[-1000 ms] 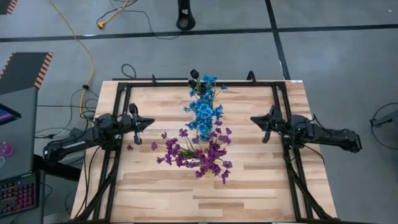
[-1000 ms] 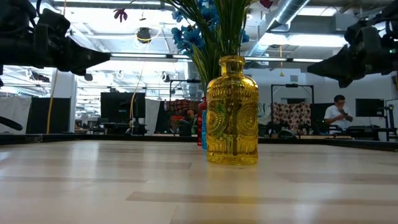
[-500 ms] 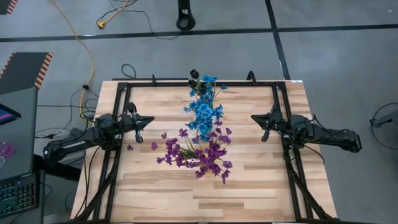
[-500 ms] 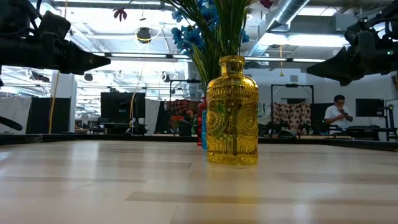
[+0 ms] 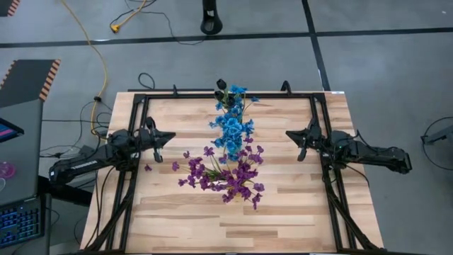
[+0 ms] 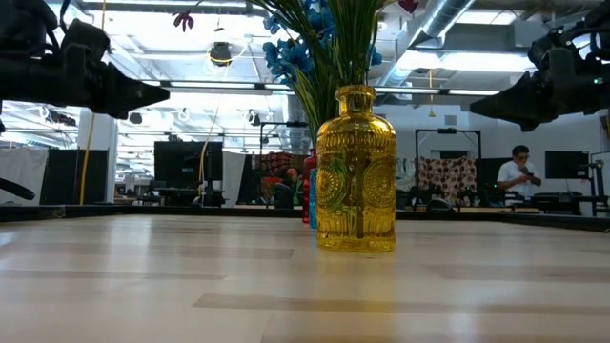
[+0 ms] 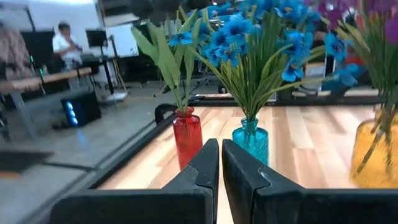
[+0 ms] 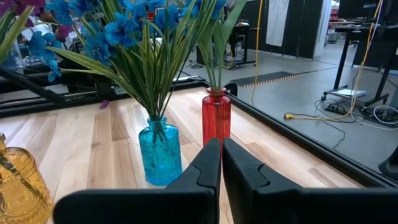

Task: Sort flowers into vase by color
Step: Return to Home Position

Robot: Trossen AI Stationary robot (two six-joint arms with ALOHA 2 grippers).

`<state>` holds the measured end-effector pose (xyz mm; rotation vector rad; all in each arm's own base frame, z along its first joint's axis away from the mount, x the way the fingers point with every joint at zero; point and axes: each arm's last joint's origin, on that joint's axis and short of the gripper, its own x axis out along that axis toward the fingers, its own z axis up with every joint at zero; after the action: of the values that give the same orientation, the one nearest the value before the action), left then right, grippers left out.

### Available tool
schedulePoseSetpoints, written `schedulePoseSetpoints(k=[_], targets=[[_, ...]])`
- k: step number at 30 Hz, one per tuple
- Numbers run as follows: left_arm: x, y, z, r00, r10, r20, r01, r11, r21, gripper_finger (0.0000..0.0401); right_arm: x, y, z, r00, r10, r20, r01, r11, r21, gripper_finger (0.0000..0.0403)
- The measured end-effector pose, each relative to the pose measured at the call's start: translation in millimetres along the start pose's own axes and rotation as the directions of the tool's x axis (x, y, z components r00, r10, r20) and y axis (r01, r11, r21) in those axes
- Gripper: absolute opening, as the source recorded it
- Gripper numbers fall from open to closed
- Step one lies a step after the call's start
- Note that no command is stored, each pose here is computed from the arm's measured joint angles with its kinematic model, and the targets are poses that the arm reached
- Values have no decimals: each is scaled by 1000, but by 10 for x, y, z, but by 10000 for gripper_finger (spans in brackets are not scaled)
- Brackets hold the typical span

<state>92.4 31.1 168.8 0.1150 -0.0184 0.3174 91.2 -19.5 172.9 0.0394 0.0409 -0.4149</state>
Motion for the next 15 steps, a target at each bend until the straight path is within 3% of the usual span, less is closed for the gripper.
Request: schedulePoseSetpoints(k=[8,15], targets=[[0,0,-1,1000,1,0,-1,975,-221,9,0,1,-2,1000,4,-1,-4,1000,0,45],[0,0,-2,1000,2,0,-2,971,-238,9,1,1,-3,1000,5,-2,-5,1000,0,45]])
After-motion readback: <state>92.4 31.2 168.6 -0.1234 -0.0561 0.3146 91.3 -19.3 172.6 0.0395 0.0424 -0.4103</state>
